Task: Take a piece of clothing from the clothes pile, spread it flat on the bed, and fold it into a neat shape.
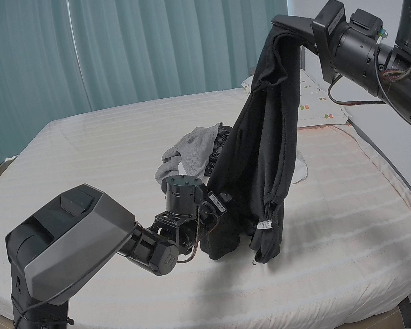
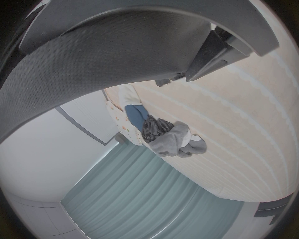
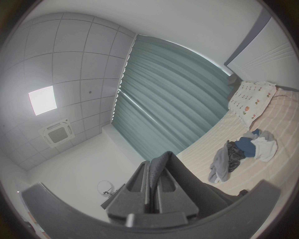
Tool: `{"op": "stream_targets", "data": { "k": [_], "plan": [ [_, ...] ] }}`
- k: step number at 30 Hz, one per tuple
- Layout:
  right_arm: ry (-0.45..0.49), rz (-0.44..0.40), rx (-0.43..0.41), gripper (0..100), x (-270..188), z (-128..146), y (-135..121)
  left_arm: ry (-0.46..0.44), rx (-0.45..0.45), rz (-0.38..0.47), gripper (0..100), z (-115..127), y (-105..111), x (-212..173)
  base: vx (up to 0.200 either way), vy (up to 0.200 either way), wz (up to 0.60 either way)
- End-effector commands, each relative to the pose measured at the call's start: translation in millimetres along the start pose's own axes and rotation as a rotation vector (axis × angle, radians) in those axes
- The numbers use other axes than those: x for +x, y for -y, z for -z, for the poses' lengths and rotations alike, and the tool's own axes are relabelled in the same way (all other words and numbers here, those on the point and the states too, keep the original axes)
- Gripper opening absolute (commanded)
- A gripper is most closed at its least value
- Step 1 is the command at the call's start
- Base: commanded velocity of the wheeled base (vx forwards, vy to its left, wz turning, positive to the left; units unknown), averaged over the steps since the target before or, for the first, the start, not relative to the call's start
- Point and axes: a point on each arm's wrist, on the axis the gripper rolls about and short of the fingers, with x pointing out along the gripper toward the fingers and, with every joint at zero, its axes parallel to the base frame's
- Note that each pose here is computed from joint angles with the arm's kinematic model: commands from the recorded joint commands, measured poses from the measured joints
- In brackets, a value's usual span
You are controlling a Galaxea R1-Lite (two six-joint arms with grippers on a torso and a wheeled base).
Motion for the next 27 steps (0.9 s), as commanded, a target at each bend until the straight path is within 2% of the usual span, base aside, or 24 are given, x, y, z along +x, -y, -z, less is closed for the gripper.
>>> {"op": "stream_targets", "data": {
  "k": [1, 2, 3, 11, 18, 21, 22, 24, 27],
  "plan": [
    [-0.010, 0.073, -0.015, 0, 10.1, 2.7, 29.2, -0.016, 0.010, -0.086, 100, -8.2, -24.3, 7.3, 0.000, 0.000, 0.00],
    [-0.010, 0.073, -0.015, 0, 10.1, 2.7, 29.2, -0.016, 0.010, -0.086, 100, -8.2, -24.3, 7.3, 0.000, 0.000, 0.00],
    [-0.007, 0.081, -0.003, 0, 12.9, 1.4, 34.2, -0.037, 0.030, -0.134, 100, -10.0, -36.2, 9.2, 0.000, 0.000, 0.00],
    [0.018, 0.092, -0.001, 0, 12.9, -6.6, 38.4, -0.004, 0.091, -0.183, 100, -17.6, -50.8, 15.6, 0.000, 0.000, 0.00],
    [0.074, 0.077, -0.015, 0, 12.3, -24.4, 33.7, 0.044, 0.137, -0.207, 100, -34.6, -52.8, 14.2, 0.000, 0.000, 0.00],
    [0.091, 0.085, -0.021, 0, 11.2, -29.7, 35.6, 0.094, 0.180, -0.206, 100, -60.5, -50.5, 4.1, 0.000, 0.000, 0.00],
    [0.091, 0.085, -0.021, 0, 11.2, -29.7, 35.6, 0.094, 0.180, -0.206, 100, -60.5, -50.5, 4.1, 0.000, 0.000, 0.00],
    [0.092, 0.090, -0.023, 0, 11.2, -30.4, 37.6, 0.125, 0.200, -0.202, 100, -76.1, -46.2, -5.3, 0.000, 0.000, 0.00],
    [0.078, 0.096, -0.021, 0, 12.5, -26.6, 40.7, 0.111, 0.207, -0.205, 100, -76.6, -44.5, -10.3, 0.000, 0.000, 0.00]
  ]
}}
